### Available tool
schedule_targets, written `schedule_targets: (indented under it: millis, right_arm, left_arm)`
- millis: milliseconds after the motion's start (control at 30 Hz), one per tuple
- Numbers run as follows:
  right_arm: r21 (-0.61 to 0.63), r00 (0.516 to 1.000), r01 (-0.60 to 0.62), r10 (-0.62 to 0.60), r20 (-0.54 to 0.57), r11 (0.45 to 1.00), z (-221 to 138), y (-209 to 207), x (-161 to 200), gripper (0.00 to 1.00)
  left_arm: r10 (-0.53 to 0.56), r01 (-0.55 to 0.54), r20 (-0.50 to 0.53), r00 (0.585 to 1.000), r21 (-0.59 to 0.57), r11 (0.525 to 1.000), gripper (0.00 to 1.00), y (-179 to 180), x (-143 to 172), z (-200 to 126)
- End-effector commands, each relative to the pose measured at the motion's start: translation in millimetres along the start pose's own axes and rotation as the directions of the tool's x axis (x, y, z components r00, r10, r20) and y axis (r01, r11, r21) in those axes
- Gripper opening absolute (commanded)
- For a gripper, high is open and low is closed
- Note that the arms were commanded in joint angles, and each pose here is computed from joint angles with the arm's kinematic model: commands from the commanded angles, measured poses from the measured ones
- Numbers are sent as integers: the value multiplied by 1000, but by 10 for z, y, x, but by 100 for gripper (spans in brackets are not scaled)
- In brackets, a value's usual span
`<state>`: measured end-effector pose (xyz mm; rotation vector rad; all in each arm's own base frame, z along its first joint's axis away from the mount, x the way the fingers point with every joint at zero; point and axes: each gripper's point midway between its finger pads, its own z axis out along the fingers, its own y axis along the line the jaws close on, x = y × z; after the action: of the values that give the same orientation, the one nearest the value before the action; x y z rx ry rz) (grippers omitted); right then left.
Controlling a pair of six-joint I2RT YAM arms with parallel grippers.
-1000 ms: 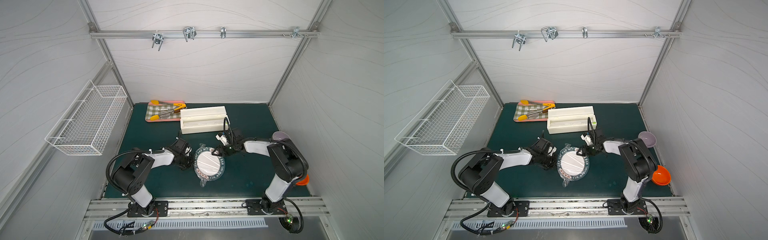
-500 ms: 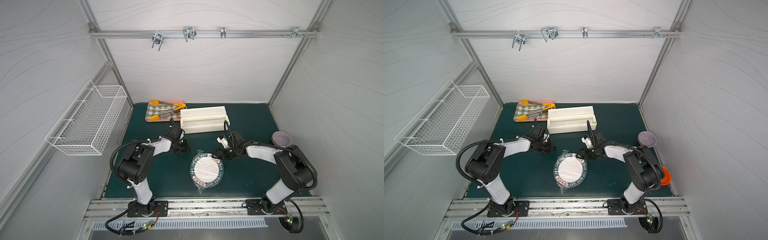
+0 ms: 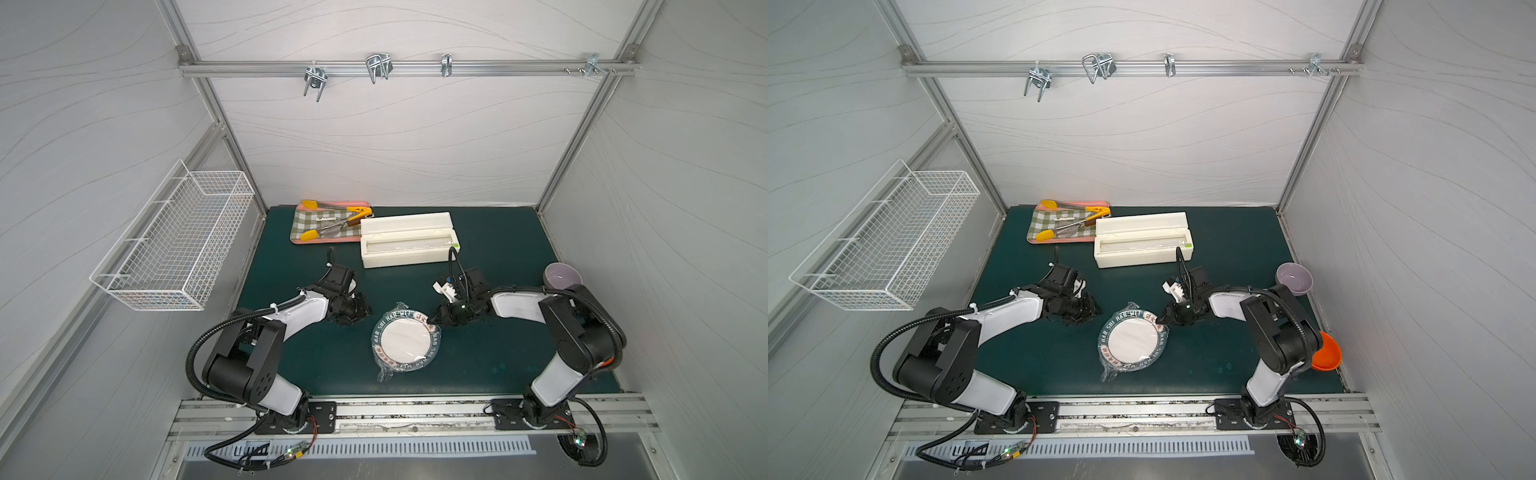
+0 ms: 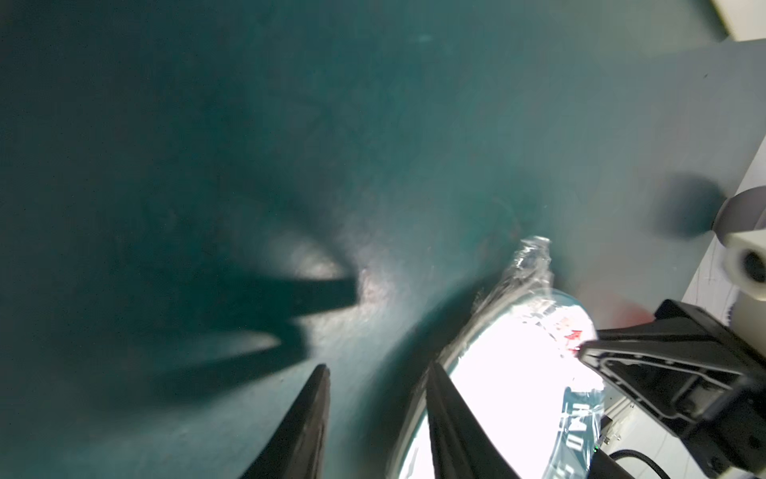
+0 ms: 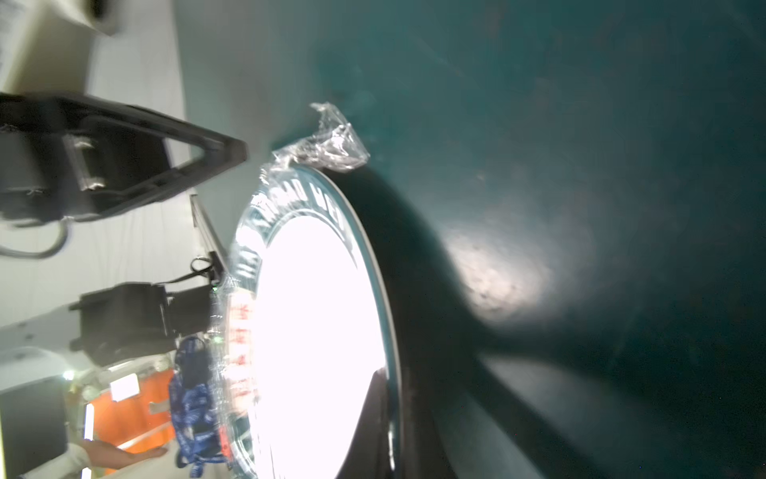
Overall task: Wrap the plate with plastic wrap
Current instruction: Cover the plate with plastic wrap.
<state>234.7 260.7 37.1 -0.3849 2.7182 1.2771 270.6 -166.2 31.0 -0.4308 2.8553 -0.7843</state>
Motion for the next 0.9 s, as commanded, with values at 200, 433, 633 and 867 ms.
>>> schedule_targets:
  millis: [200,433,633,867]
  right_arm:
    - [195,890,-140,37,455,971,-304,-174,-279,5]
    - [164,832,-223,99,546,961,-206,-264,-317,23]
    - [295,919,-145,18,393,944,-355,-325,73,61]
    - [325,843,489,-534,61,809,-380,262,-192,70]
  left_arm:
    - [-1,-6,59,998,118,993,41,-269,-81,-164]
    - [-17,11,44,999,142,990,43,-296,-55,-150]
    - [-19,17,15,1000,138,990,52,-238,70,-169]
    - [6,-1,-32,999,160,987,60,-249,312,-253]
